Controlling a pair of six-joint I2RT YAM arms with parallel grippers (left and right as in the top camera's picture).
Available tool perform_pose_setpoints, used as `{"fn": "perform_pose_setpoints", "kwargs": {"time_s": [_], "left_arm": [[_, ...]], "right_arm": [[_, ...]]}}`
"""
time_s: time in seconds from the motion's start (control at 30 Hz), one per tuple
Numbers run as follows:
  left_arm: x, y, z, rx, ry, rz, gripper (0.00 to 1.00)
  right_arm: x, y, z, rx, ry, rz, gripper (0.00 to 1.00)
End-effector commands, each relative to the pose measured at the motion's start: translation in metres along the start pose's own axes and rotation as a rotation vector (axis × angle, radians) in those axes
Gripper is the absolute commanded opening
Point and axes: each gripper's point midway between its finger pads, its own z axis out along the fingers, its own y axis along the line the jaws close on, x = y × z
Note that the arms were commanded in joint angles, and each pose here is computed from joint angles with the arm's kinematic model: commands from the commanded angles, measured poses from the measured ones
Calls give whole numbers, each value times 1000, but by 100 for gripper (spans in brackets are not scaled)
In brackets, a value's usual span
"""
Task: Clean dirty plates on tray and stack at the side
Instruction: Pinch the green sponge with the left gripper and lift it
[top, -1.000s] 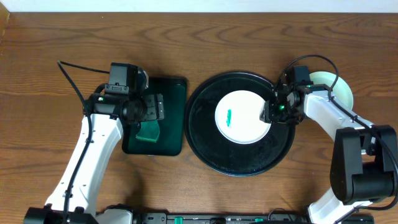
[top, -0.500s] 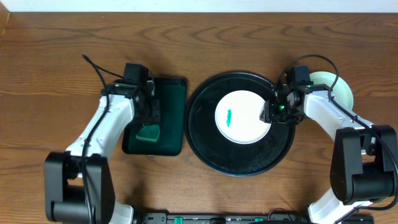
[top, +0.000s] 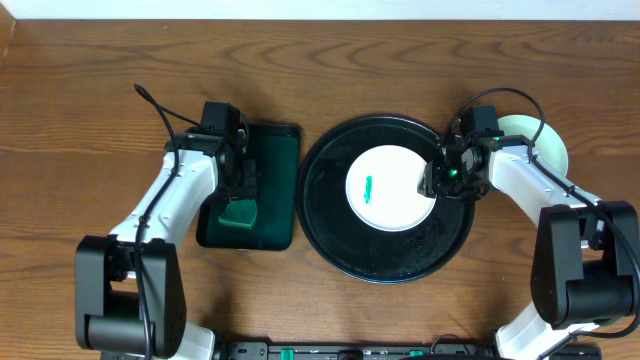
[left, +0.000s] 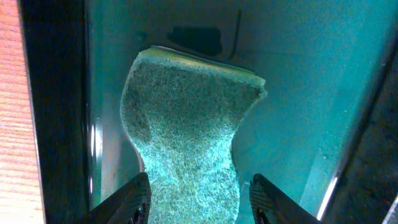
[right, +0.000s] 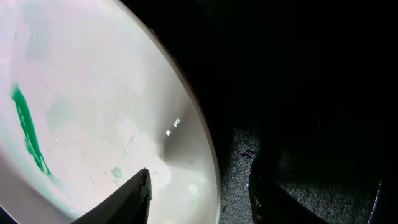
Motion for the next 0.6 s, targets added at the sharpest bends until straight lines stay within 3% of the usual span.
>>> {"fn": "perform_pose_setpoints", "kwargs": {"time_s": [0.0,0.57], "left_arm": [[7,6,14,-33,33,-17,52],[9,7,28,-41,62,-36,48]], "right_arm": [[0,-2,0,32,-5,-22,49],[0,-2,0,32,-5,-22,49]]}}
